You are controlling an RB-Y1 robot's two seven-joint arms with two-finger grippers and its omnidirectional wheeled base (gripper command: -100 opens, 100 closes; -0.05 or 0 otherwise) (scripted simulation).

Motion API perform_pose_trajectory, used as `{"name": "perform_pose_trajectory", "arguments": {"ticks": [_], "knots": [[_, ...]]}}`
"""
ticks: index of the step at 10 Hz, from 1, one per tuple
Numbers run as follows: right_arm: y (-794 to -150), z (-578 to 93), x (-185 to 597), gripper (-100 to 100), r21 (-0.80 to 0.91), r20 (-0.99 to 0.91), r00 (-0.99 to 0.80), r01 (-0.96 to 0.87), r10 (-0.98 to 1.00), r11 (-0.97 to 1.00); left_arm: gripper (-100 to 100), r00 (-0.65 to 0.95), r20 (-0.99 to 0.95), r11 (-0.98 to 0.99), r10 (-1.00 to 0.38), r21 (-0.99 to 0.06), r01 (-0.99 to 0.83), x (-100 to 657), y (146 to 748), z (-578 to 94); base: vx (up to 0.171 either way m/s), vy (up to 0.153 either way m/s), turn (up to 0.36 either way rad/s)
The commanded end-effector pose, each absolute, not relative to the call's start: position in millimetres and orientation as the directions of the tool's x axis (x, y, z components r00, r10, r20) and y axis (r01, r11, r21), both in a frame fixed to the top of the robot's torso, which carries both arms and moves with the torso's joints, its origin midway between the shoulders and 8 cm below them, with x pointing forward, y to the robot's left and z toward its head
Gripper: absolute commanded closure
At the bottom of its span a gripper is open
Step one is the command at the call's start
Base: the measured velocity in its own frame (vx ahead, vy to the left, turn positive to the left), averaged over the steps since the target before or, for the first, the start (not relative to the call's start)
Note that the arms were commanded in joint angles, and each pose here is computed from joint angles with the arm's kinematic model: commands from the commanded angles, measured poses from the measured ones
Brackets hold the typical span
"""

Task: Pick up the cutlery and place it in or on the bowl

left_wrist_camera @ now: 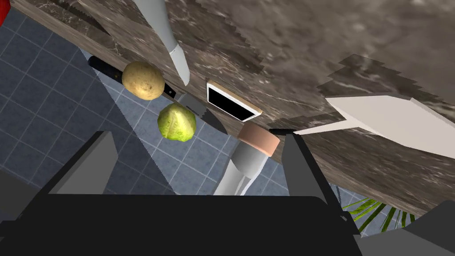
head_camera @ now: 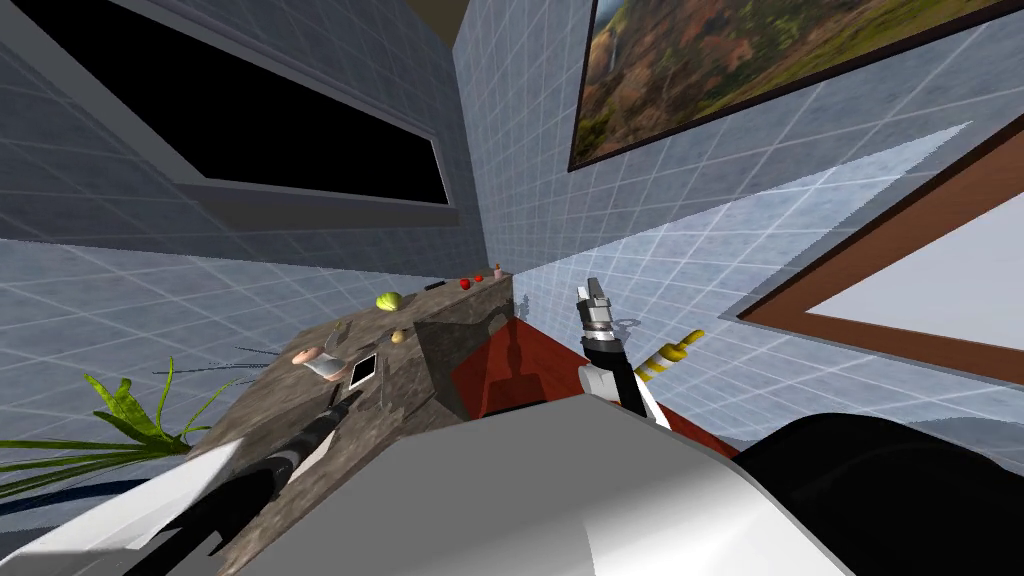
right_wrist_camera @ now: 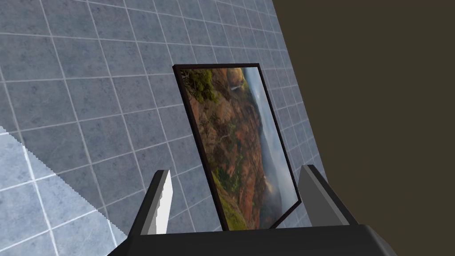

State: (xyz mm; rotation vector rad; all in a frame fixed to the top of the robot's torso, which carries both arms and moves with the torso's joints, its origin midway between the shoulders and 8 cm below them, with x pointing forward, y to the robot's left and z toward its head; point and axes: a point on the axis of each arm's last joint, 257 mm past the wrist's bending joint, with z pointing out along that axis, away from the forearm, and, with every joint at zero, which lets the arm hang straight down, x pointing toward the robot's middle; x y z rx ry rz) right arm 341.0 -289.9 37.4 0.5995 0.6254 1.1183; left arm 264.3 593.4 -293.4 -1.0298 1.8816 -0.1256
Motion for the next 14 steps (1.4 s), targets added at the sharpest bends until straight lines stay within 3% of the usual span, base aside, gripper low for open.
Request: {"name": "perform_pose_trajectory", "arguments": {"ticks": [1,9,11,12,13,14], "knots": [[-289.9,37.4,341.0,0,0.714,-0.154,0.307,-0.623,0.939,0.321,-100,-0.227,-0.699,0.641,-0.678,-0.412,-0.648,247.9,611.0,-304.5,0.059,-0.071,-0.228],[-289.9,37.4,341.0,0,0.714,-0.154,0.307,-0.623,0.939,0.321,-100,-0.388,-0.705,0.609,-0.593,-0.079,-0.789,166.6,692.5,-335.7,0.05,-0.049,-0.217],[-289.9,37.4,341.0,0,0.714,-0.154,0.307,-0.623,0.939,0.321,-100,-0.416,-0.698,0.595,-0.582,-0.017,-0.803,147.8,705.2,-339.2,0.053,-0.04,-0.166],[-289.9,37.4,341.0,0,0.714,-0.154,0.307,-0.623,0.939,0.321,-100,-0.406,-0.701,0.602,-0.586,-0.041,-0.797,155.7,701.7,-336.4,0.02,-0.014,-0.026],[-290.0,37.4,341.0,0,0.714,-0.154,0.307,-0.623,0.939,0.321,0,-0.407,-0.701,0.6,-0.586,-0.037,-0.799,154.4,702.9,-336.3,0.0,0.0,0.0],[-290.0,37.4,341.0,0,0.714,-0.154,0.307,-0.623,0.939,0.321,-100,-0.412,-0.699,0.604,-0.585,-0.037,-0.796,150.0,706.1,-338.9,0.035,-0.005,0.033]]}}
